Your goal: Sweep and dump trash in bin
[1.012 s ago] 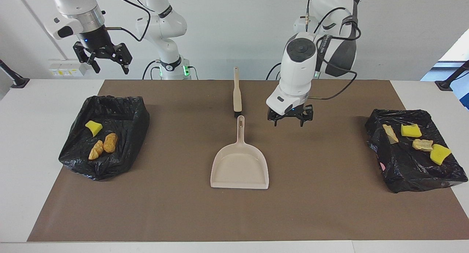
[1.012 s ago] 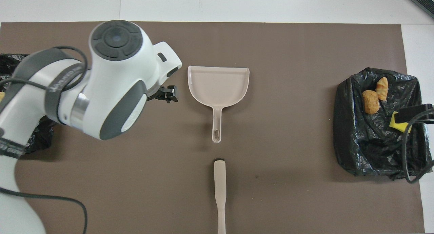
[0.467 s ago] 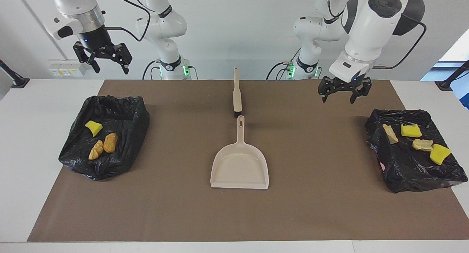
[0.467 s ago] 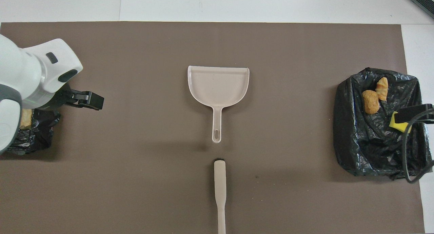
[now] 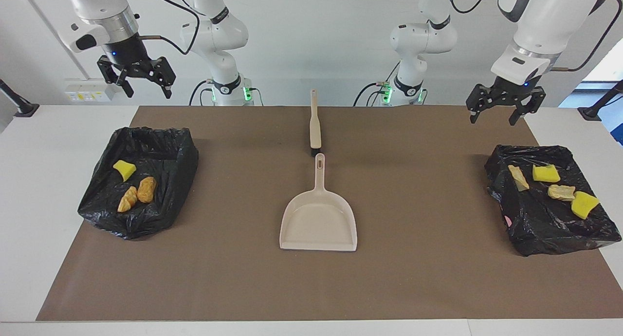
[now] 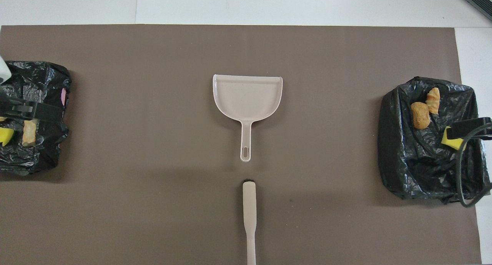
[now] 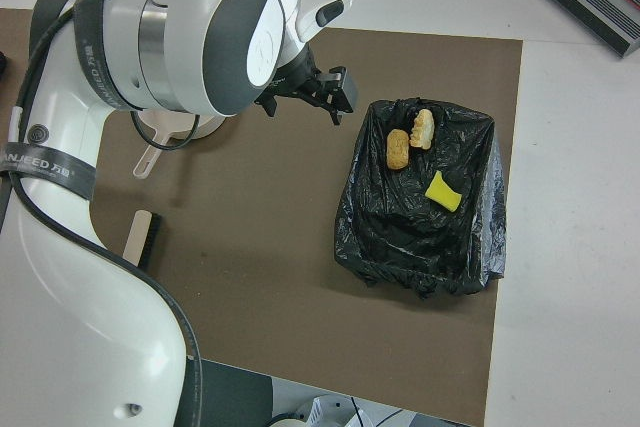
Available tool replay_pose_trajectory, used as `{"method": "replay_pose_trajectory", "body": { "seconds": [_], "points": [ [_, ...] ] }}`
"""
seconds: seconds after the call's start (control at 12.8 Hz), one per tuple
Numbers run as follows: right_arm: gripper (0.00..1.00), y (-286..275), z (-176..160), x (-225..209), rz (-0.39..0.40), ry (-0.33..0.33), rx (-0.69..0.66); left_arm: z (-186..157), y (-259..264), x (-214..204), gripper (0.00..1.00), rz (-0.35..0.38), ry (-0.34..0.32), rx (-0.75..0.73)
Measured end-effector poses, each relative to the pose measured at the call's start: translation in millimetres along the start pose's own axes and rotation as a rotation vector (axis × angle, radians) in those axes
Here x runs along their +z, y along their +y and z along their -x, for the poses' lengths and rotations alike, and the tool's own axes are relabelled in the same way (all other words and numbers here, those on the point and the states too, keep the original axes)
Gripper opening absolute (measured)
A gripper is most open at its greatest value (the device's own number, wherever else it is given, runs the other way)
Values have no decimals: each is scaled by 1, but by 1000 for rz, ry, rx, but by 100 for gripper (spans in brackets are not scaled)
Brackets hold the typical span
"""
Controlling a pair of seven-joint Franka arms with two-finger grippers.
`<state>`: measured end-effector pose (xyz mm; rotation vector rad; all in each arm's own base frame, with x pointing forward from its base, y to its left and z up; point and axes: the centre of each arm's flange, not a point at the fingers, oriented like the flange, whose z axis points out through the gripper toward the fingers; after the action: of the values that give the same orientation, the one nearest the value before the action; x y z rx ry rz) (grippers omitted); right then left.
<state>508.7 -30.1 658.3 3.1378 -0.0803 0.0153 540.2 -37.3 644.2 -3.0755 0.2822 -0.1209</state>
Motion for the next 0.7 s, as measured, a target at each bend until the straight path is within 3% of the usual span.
{"method": "replay_pose_trajectory", "body": {
  "seconds": [0.39, 0.7],
  "points": [
    [100, 0, -2, 3, -3, -6, 0, 12, 7, -38, 100, 56, -30, 3],
    [100, -8, -2, 3, -3, -5, -13, 10, 6, -42, 100, 66, -34, 1]
  ]
}}
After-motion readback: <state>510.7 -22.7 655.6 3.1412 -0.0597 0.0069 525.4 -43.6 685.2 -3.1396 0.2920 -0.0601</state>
